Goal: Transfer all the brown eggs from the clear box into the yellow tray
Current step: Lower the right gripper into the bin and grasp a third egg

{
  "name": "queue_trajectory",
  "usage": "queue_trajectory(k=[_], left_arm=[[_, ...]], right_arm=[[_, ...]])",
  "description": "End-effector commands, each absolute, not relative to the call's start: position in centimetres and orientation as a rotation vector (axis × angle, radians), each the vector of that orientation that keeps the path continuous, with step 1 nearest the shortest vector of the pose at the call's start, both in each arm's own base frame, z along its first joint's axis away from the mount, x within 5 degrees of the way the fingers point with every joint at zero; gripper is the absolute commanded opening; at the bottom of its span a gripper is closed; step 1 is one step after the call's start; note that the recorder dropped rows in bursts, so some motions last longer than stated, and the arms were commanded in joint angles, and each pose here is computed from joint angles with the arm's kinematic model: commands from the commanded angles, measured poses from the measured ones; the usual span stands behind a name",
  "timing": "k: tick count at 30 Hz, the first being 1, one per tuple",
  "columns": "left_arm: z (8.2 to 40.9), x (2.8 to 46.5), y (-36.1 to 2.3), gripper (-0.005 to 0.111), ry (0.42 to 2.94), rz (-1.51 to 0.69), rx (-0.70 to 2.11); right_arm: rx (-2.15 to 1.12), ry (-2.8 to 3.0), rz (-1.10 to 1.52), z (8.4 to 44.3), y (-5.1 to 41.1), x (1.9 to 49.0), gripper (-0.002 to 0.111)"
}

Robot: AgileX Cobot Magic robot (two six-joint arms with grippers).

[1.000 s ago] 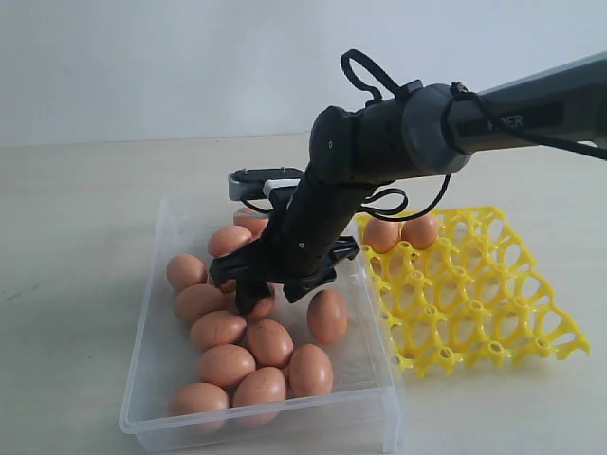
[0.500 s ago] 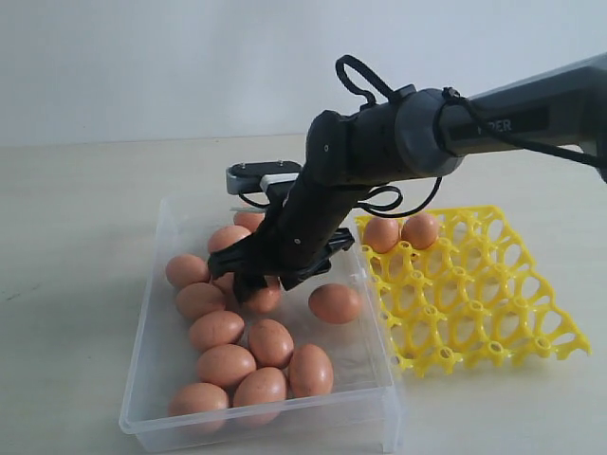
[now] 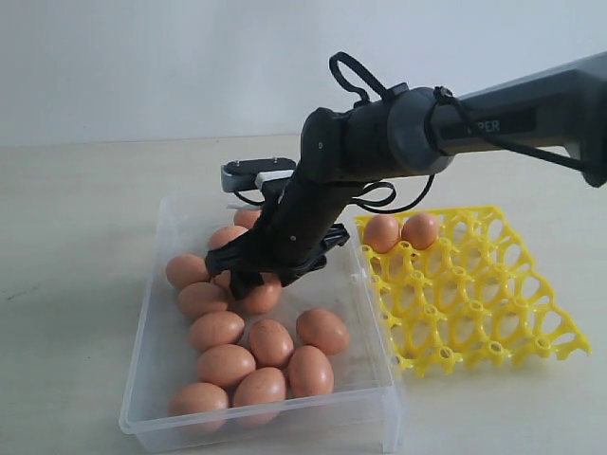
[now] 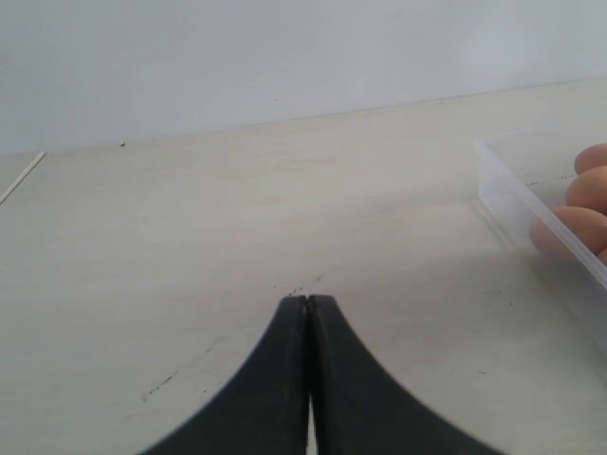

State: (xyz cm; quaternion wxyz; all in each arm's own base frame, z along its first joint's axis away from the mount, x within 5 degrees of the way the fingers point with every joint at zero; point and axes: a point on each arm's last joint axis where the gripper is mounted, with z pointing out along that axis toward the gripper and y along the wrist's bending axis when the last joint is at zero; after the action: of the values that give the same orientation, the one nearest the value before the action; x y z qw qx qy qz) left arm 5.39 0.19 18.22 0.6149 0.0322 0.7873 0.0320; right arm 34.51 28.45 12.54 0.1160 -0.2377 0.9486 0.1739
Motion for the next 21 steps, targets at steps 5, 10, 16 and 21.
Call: queue_trajectory(k=[5, 10, 16, 21], left_arm=[[18.48, 5.41, 0.17, 0.0, 1.796, 0.069, 0.071], [18.48, 5.41, 0.17, 0.0, 1.796, 0.069, 0.071], [18.48, 5.41, 0.17, 0.0, 1.796, 0.069, 0.071], [18.48, 5.41, 0.17, 0.0, 1.796, 0.069, 0.071]], right_arm=[[-0.709, 2.769, 0.493, 12.28, 28.35, 34.8, 0.06], [-0.695, 2.753, 0.487, 12.32, 28.36, 34.98, 0.048], [-0.694, 2.735, 0.485, 12.36, 28.4, 35.13, 0.046], [-0.77, 2.712, 0.454, 12.76, 28.21, 35.03, 0.014]])
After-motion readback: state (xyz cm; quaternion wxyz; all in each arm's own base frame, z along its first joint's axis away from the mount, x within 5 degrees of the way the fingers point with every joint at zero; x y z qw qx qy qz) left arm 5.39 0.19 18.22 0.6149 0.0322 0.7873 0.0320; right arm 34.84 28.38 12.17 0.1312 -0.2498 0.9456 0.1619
